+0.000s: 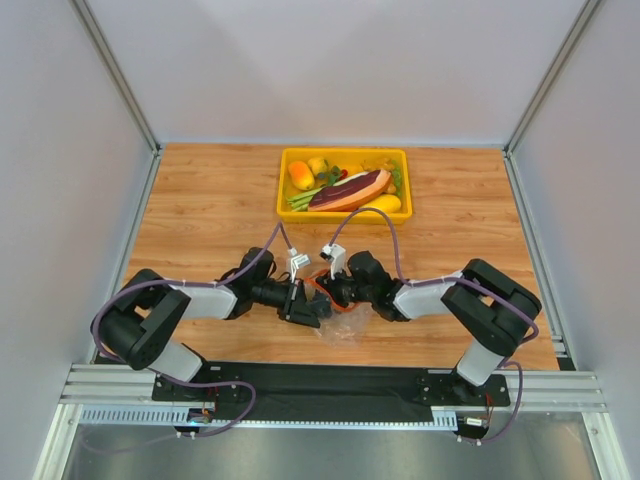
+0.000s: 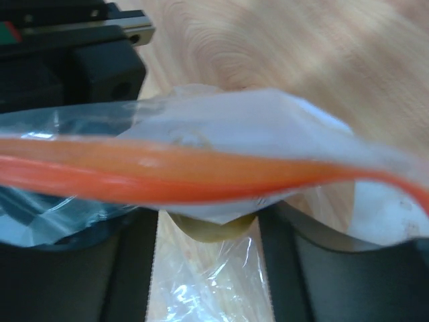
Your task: Open the zip-top bag and remove the fake food
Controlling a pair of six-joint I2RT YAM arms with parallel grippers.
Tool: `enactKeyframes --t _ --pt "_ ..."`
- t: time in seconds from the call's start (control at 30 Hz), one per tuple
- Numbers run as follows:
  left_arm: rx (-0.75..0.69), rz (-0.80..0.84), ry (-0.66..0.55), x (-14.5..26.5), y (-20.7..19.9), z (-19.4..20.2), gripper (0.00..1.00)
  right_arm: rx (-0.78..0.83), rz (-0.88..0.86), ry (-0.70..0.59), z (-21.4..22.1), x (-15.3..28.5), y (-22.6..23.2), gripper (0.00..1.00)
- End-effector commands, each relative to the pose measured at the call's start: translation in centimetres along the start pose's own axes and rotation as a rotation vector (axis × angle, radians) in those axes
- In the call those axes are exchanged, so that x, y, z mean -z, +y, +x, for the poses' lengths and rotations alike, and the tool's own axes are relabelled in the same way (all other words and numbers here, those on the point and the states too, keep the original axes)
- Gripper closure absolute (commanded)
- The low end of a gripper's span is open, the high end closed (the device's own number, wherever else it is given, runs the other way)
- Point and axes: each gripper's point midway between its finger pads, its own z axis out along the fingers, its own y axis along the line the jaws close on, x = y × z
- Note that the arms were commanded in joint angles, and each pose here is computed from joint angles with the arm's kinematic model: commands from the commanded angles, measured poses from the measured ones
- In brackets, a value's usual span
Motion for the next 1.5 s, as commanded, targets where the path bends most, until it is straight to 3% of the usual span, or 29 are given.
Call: enactKeyframes --t 0.0,0.13,0.33,0.67,1.03,1.3,1.47 --pt "-0.214 0.106 -0.05 -0.2 -3.0 -2.1 1.0 0.053 -0.117 -0.07 -2.1 -1.1 3.4 0.5" --pt "-0.219 0.048 -0.067 -0.1 -2.4 -2.6 1.0 0.08 -0.068 -0.075 -2.1 -0.3 2.8 0.77" --pt "-0.237 -0.089 -0.117 1.1 -1.9 -3.7 1.0 0.133 0.094 -0.083 -2.4 2.7 1.0 0.85" --pt "-0.152 -0.295 -0.219 4.0 0.1 -5.0 1.0 0.144 0.303 -0.123 -3.4 8.5 -2.0 0.85" --pt "-0.05 -0.393 -0.379 7.6 1.2 -7.1 1.0 0.146 0.376 -0.103 -3.1 11.8 -2.2 0.83" --pt "0.032 -0.415 -0.329 7.2 3.1 -6.1 1.0 0.131 0.342 -0.001 -1.0 10.8 -2.4 0.82" --pt "0.063 -0.481 -0.307 7.2 4.8 -5.9 1.0 0.115 0.312 -0.054 -1.8 11.2 -1.4 0.82"
